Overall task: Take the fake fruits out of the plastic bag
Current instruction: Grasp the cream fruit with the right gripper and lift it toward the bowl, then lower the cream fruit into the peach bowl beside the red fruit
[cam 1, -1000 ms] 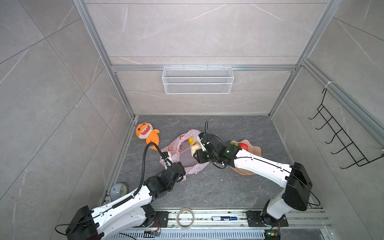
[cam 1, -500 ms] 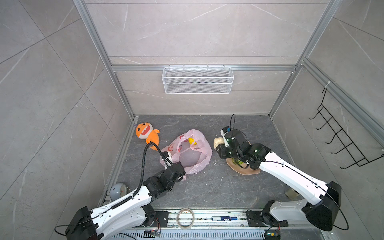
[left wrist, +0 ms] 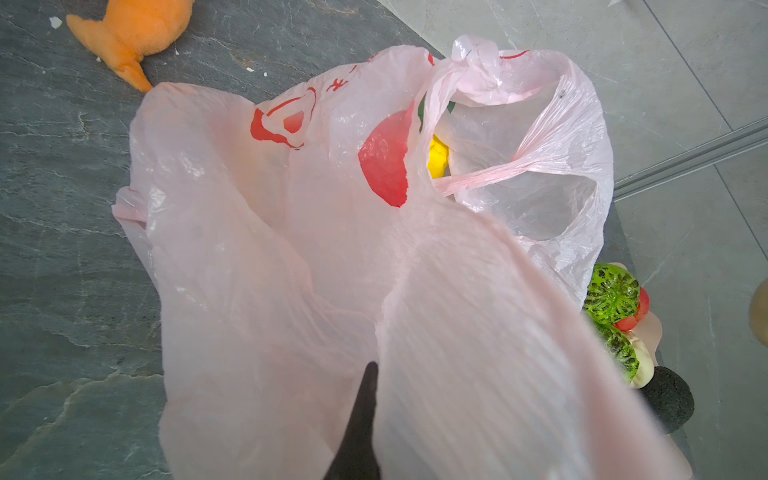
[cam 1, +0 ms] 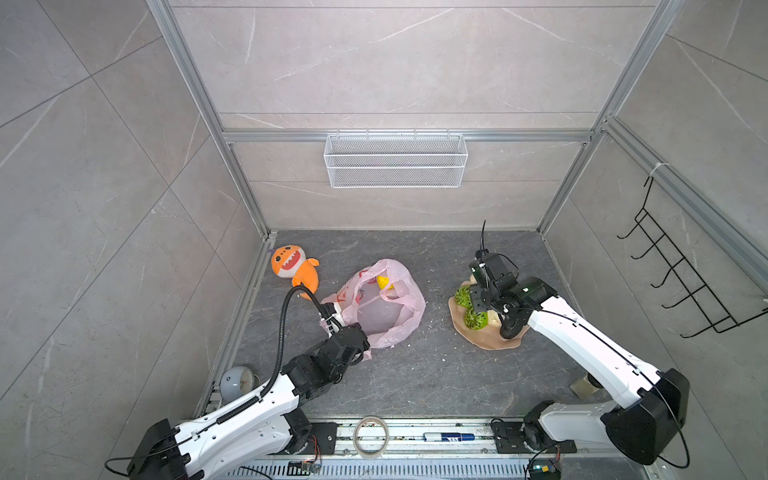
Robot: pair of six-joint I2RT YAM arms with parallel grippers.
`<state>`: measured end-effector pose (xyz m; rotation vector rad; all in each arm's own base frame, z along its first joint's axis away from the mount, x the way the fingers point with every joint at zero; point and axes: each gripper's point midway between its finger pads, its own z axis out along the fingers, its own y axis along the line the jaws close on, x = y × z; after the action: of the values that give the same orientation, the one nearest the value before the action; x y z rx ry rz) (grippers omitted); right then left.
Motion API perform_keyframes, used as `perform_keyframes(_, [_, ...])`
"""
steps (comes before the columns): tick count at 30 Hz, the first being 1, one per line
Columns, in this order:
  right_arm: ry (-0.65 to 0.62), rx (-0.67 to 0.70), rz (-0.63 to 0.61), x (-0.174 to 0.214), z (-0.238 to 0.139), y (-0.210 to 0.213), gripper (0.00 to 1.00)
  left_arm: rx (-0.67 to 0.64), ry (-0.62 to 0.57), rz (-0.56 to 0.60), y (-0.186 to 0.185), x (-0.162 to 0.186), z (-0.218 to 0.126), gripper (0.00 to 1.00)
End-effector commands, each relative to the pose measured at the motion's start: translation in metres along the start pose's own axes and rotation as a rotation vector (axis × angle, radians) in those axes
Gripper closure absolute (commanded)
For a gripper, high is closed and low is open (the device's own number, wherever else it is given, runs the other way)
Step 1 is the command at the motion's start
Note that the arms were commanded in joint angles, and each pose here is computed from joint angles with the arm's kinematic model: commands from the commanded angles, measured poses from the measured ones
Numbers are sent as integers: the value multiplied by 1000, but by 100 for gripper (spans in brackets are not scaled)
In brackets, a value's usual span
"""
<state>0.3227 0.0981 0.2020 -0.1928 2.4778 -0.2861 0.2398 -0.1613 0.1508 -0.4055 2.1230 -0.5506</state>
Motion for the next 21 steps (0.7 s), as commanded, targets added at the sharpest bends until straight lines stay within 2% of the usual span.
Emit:
perform_keyframes(1, [54, 77, -3, 3, 9, -17, 81, -3, -7, 8, 4, -1, -1, 100])
perform_keyframes(14, [241, 174, -18, 18, 35, -49, 79, 3, -19, 15, 10, -4, -10, 100])
perform_keyframes(21, [311, 164, 42, 29, 53, -59, 78, 10, -21, 18, 10, -5, -12, 100])
